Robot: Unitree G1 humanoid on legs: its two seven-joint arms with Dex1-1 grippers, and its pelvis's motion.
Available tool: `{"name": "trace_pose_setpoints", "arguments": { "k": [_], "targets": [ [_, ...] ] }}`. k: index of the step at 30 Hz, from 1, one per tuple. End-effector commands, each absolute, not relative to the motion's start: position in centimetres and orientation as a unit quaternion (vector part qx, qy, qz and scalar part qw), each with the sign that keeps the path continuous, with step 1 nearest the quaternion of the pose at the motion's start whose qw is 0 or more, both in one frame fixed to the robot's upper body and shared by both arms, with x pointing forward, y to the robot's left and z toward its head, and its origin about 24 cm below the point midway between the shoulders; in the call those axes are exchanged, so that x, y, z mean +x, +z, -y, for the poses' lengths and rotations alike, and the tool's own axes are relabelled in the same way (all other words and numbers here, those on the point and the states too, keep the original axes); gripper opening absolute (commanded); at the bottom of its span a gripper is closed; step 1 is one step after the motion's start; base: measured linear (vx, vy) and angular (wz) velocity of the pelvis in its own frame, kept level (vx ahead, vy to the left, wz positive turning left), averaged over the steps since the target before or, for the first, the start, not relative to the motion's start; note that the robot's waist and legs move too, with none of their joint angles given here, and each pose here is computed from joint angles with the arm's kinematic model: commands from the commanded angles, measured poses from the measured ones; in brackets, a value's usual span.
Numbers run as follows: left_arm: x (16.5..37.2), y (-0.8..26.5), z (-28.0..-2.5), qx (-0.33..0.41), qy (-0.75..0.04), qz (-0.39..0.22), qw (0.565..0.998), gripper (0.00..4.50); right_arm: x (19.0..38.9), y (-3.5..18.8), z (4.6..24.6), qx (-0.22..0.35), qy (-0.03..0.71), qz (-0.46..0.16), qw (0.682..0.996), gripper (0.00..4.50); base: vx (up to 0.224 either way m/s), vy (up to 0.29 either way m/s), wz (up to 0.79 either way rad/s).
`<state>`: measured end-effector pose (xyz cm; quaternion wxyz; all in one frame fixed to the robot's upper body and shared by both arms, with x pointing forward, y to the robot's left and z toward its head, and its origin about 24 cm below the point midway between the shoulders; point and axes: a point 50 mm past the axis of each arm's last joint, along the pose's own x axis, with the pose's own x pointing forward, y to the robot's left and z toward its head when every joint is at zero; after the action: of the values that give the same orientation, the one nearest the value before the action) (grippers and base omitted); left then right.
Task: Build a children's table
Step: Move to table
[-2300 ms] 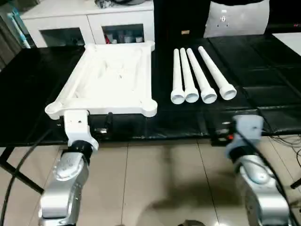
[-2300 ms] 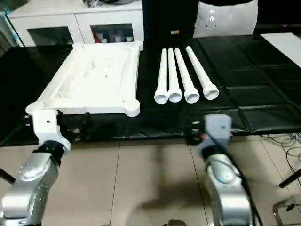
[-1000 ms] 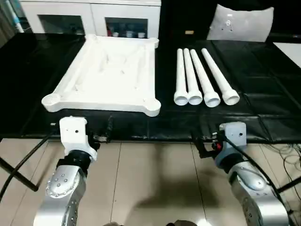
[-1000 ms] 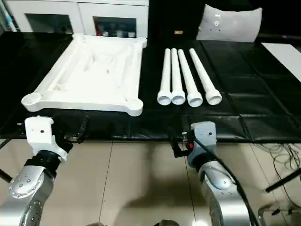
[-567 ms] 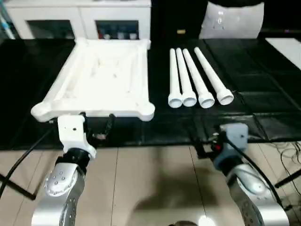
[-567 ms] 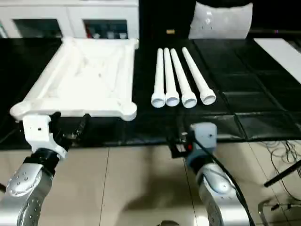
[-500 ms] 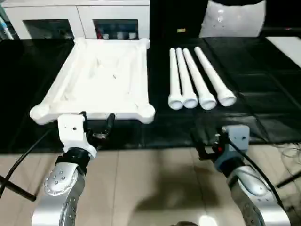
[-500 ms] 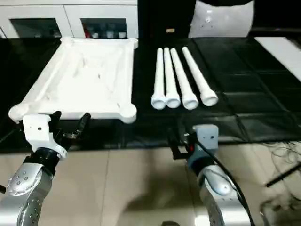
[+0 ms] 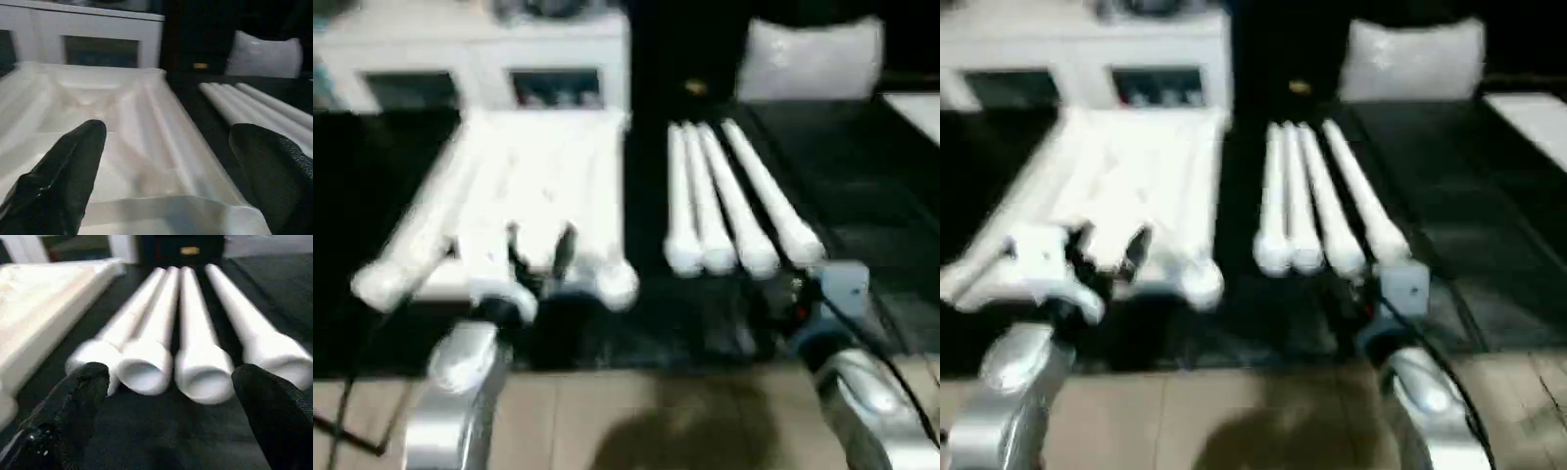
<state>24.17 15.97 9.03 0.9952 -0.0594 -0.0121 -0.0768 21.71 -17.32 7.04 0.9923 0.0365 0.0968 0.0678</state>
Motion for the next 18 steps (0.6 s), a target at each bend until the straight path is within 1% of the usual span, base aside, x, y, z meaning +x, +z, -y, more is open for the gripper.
{"name": "trace_pose_setpoints", "arguments": {
  "k": [1,2,3,4,5,6,8,10,12,16,18],
  "targets": [
    [24.0,9.5,-16.7,-0.063,-0.058,0.017,0.996,4.46,22.0,8.7,15.8,0.048,0.114,-0.073,0.990,4.50,0.157,0.029,-0.08],
    [24.1,9.9,-16.7,-0.066,-0.057,0.025,0.996,4.46,22.4,9.3,15.3,0.036,0.142,-0.065,0.987,4.50,0.157,0.029,-0.08],
    [24.1,9.9,-16.7,-0.066,-0.057,0.025,0.996,4.46,22.4,9.3,15.3,0.036,0.142,-0.065,0.987,4.50,0.192,0.035,-0.04],
    [24.3,9.9,-16.7,-0.071,-0.056,0.029,0.995,4.46,22.7,9.6,15.0,0.032,0.163,-0.059,0.984,4.50,0.157,0.027,0.13],
    [24.3,9.1,-16.9,-0.074,-0.048,0.023,0.996,4.46,22.8,9.5,14.7,0.017,0.192,-0.052,0.980,4.50,0.157,0.027,0.13],
    [24.1,8.8,-16.9,-0.073,-0.045,0.019,0.996,4.46,22.7,9.4,14.7,0.007,0.198,-0.050,0.979,4.50,0.107,0.030,0.09],
    [23.9,8.9,-16.6,-0.076,-0.043,0.018,0.996,4.46,22.7,10.0,14.9,0.013,0.199,-0.036,0.979,4.50,0.094,-0.014,0.01],
    [24.0,9.6,-16.6,-0.087,-0.042,0.027,0.995,4.46,23.1,10.9,14.7,0.035,0.201,-0.024,0.979,4.50,0.057,-0.090,-0.07],
    [24.0,10.0,-16.7,-0.086,-0.044,0.031,0.995,4.46,23.2,11.2,14.4,0.033,0.211,-0.022,0.977,4.50,0.052,-0.082,-0.17],
    [24.5,10.6,-16.9,-0.086,-0.051,0.039,0.994,4.46,23.6,11.6,13.8,0.029,0.217,-0.021,0.975,4.50,0.000,0.000,0.00],
    [24.8,10.8,-16.9,-0.069,-0.063,0.037,0.995,4.46,24.0,11.6,13.8,0.029,0.205,-0.018,0.978,4.50,0.000,0.000,0.00]
  ]
}}
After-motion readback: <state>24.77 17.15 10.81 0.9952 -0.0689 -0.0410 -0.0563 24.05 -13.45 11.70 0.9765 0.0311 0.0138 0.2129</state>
